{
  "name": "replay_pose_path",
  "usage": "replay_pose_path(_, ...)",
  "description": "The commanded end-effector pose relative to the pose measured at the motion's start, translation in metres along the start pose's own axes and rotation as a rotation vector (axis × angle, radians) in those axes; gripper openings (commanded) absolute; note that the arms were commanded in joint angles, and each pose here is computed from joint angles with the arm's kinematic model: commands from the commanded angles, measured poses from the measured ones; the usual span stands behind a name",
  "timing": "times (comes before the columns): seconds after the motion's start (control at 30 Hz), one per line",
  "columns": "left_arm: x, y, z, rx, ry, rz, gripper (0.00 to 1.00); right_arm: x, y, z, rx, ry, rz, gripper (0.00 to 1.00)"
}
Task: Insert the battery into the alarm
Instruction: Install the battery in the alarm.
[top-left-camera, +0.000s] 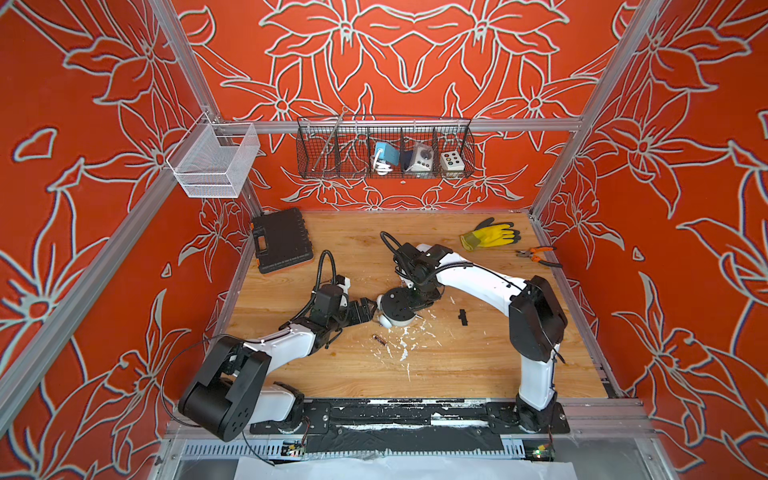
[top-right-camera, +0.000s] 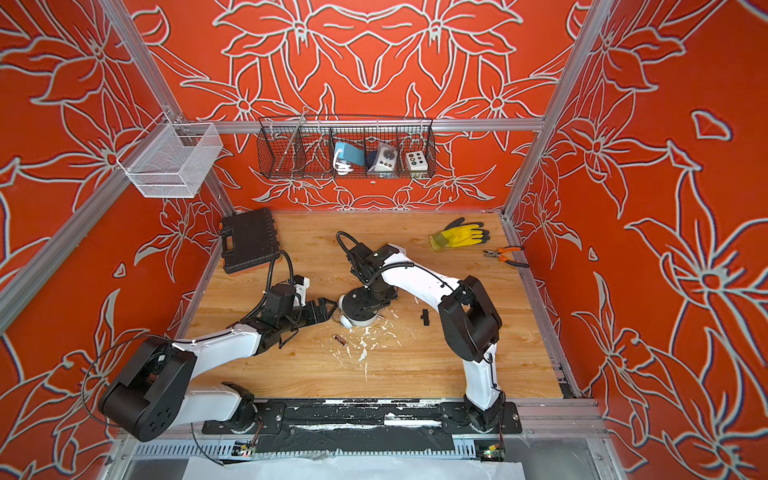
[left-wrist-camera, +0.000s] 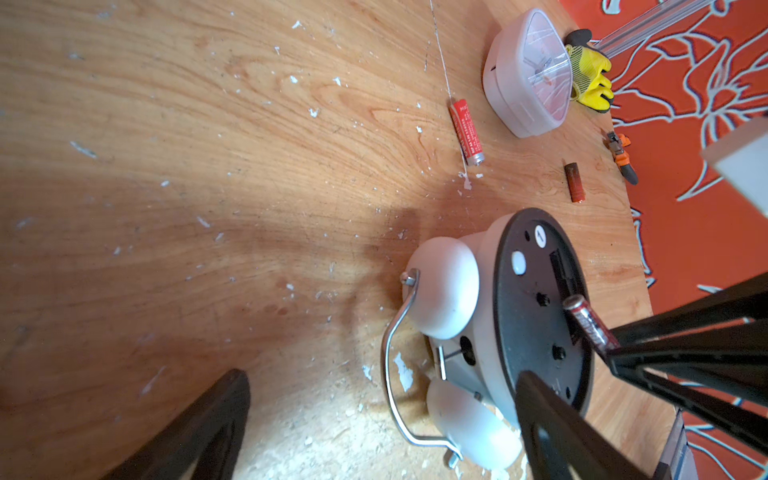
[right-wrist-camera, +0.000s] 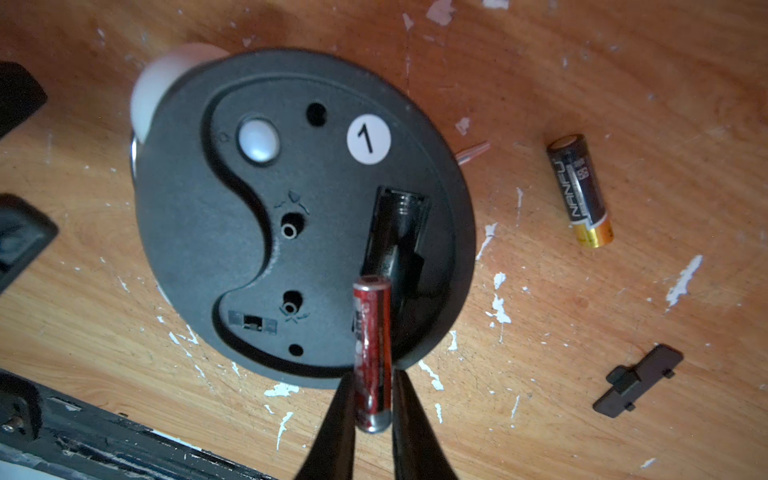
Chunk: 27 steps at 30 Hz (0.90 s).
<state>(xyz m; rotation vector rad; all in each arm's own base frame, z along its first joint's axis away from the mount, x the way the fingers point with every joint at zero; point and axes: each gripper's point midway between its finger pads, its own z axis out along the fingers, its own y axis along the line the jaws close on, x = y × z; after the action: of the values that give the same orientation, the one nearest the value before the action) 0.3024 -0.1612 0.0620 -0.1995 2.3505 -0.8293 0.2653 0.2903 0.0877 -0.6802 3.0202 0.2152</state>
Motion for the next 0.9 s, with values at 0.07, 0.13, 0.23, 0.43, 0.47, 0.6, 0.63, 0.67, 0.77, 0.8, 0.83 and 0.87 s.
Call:
replay_pose_path(0.07, -0.004, -0.004, -0.003, 0.015, -0.017, 0.011, 0.94, -0.001, -0.001, -0.009, 0.019, -0.016, 0.008, 0.29)
replay_pose_path(0.13, -0.003, -0.004, -0.003, 0.018, -0.014, 0.004, 0.93, -0.004, 0.001, -0.018, 0.004, -0.058, 0.003, 0.35)
replay_pose_path(0.23, 0.001, -0.007, -0.001, 0.036, 0.004, -0.020, 0.93, -0.010, 0.001, -0.029, -0.009, -0.138, -0.001, 0.40)
replay_pose_path(0.43, 0.015, -0.019, 0.005, 0.126, 0.070, -0.121, 0.79, -0.011, 0.001, -0.044, -0.067, -0.316, -0.021, 0.42)
replay_pose_path(0.47, 0.018, -0.020, 0.007, 0.135, 0.083, -0.136, 0.75, -0.010, -0.001, -0.046, -0.073, -0.345, -0.016, 0.42)
replay_pose_path(0.6, 0.028, -0.025, 0.012, 0.164, 0.122, -0.175, 0.54, -0.004, -0.003, -0.053, -0.095, -0.412, -0.014, 0.42)
replay_pose_path(0.63, 0.030, -0.026, 0.014, 0.168, 0.129, -0.181, 0.48, -0.003, -0.004, -0.054, -0.095, -0.417, -0.015, 0.42)
replay_pose_path(0.67, 0.031, -0.025, 0.015, 0.162, 0.136, -0.186, 0.43, -0.001, -0.006, -0.055, -0.092, -0.423, -0.012, 0.42)
replay_pose_path(0.77, 0.032, -0.020, 0.016, 0.135, 0.128, -0.189, 0.34, 0.002, -0.009, -0.055, -0.089, -0.428, -0.010, 0.43)
replay_pose_path(0.8, 0.032, -0.019, 0.015, 0.126, 0.123, -0.185, 0.32, 0.003, -0.011, -0.055, -0.086, -0.428, -0.010, 0.42)
replay_pose_path(0.83, 0.032, -0.017, 0.015, 0.116, 0.122, -0.185, 0.30, 0.004, -0.011, -0.054, -0.083, -0.425, -0.009, 0.42)
replay_pose_path(0.87, 0.032, -0.015, 0.016, 0.104, 0.121, -0.180, 0.27, 0.005, -0.012, -0.054, -0.084, -0.426, -0.008, 0.42)
